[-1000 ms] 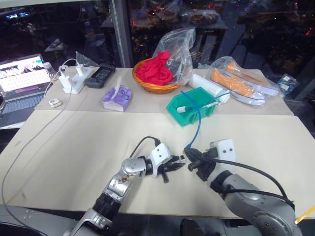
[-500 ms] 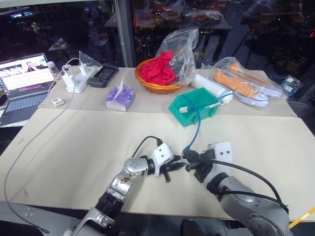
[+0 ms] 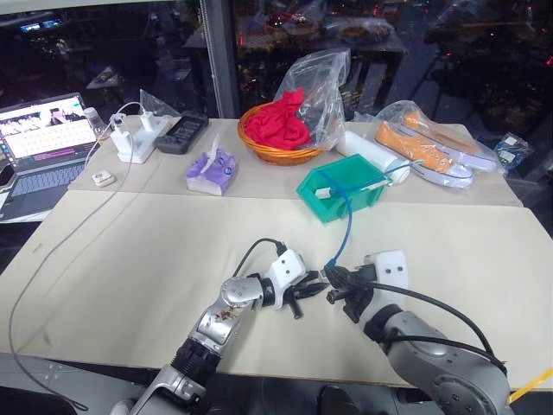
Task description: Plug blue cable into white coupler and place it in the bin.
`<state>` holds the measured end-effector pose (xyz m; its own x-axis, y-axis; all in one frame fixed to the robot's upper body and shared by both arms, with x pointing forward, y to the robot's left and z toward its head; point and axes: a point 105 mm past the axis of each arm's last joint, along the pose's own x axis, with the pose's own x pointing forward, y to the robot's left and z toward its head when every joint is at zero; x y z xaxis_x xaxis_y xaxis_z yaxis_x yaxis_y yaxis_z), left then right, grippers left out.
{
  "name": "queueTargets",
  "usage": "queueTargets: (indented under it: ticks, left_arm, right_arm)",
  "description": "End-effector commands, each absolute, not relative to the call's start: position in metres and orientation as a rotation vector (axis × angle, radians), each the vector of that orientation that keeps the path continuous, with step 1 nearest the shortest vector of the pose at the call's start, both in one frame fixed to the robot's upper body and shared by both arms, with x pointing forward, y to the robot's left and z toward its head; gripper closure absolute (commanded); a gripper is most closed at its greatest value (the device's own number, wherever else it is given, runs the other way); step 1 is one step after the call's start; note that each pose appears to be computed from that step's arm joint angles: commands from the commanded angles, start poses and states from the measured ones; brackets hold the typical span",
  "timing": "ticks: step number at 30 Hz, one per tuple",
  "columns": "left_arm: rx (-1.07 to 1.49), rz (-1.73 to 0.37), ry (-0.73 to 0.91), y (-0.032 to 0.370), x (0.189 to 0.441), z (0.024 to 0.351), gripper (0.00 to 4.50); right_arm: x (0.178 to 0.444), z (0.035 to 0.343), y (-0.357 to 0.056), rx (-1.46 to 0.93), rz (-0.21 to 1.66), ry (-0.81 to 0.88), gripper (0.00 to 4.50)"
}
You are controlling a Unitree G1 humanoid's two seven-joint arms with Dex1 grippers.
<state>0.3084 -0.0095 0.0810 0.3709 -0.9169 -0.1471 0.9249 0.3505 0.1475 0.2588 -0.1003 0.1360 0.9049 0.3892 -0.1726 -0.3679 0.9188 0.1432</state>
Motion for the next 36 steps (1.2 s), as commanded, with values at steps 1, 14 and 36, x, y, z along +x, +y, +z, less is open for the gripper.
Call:
queueTargets:
  ticks: [1, 14, 36]
  left_arm:
    - [0.216, -1.213, 0.035, -0.013, 0.303, 0.082, 3.90]
    - [0.212, -1.209, 0.032, -0.011, 0.302, 0.084, 3.90]
    - [0.214, -1.193, 0.032, -0.007, 0.304, 0.086, 3.90]
  right_arm:
    - [0.258, 0.145, -0.097, 0.105, 0.410, 0.159, 4.50]
    - [0.260, 0.131, -0.101, 0.056, 0.391, 0.235, 4.50]
    - [0.251, 0.096, -0.096, -0.089, 0.438, 0.447, 4.50]
